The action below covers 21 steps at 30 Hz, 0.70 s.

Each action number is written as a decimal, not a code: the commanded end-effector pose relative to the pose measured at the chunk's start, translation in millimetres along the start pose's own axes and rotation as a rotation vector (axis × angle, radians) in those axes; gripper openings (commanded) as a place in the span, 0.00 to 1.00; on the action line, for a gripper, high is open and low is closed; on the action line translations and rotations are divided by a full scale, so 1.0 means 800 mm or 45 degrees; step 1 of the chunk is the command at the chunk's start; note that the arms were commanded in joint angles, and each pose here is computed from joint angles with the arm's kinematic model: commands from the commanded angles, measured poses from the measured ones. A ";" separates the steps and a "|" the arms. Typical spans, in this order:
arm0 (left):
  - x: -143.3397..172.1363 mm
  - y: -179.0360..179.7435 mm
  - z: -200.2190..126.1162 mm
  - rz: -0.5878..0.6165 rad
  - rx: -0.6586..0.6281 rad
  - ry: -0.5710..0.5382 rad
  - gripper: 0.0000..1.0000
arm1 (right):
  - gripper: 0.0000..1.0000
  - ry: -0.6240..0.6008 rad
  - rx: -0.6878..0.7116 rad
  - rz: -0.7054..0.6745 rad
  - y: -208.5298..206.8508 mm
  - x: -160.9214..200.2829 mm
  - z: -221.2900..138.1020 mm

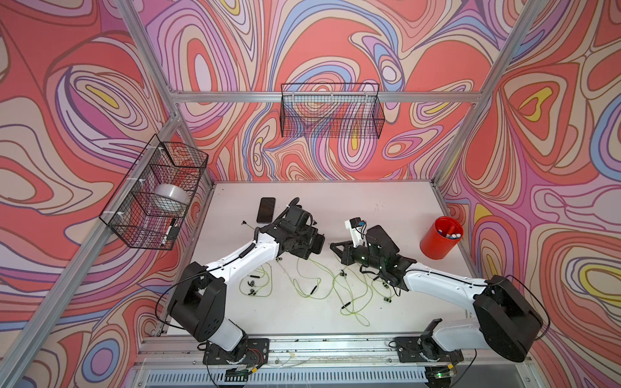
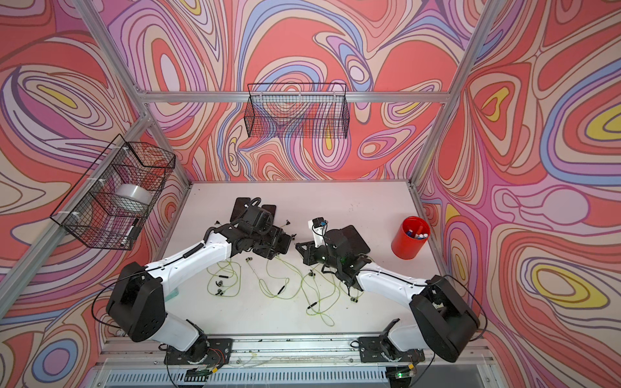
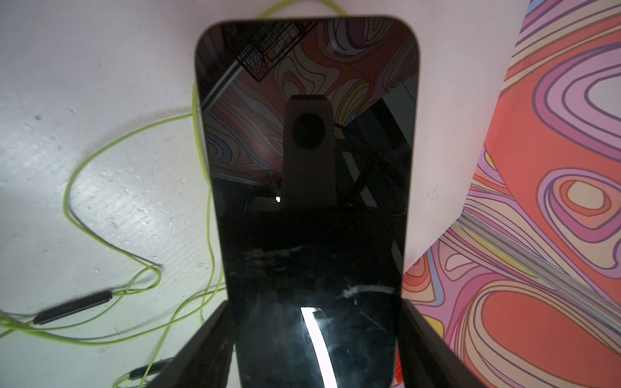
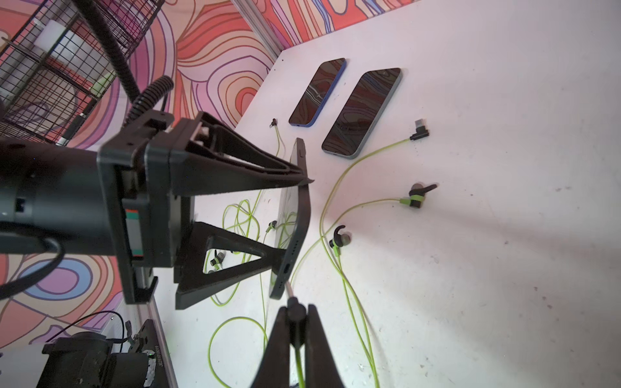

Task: Plug wired earphones into phones
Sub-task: Insert the wired earphone into the phone.

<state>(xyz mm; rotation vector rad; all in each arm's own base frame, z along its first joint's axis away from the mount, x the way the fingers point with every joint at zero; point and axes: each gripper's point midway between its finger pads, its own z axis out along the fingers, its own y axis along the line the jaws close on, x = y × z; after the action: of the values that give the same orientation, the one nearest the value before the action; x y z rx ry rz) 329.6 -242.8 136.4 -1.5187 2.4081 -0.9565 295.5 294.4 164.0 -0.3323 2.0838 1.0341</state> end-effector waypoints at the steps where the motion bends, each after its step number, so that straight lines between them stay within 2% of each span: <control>1: 0.005 -0.026 -0.015 -0.042 0.114 0.028 0.00 | 0.00 0.000 -0.017 0.012 0.004 0.003 0.010; 21: 0.011 -0.032 -0.008 0.012 0.155 0.067 0.00 | 0.00 -0.035 0.002 0.008 0.003 -0.007 0.015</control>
<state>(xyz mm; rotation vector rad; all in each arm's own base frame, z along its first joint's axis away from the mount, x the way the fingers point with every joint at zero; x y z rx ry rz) 335.0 -251.2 141.3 -1.4981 2.3875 -1.0411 299.6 300.8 151.1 -0.3156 2.1028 1.0325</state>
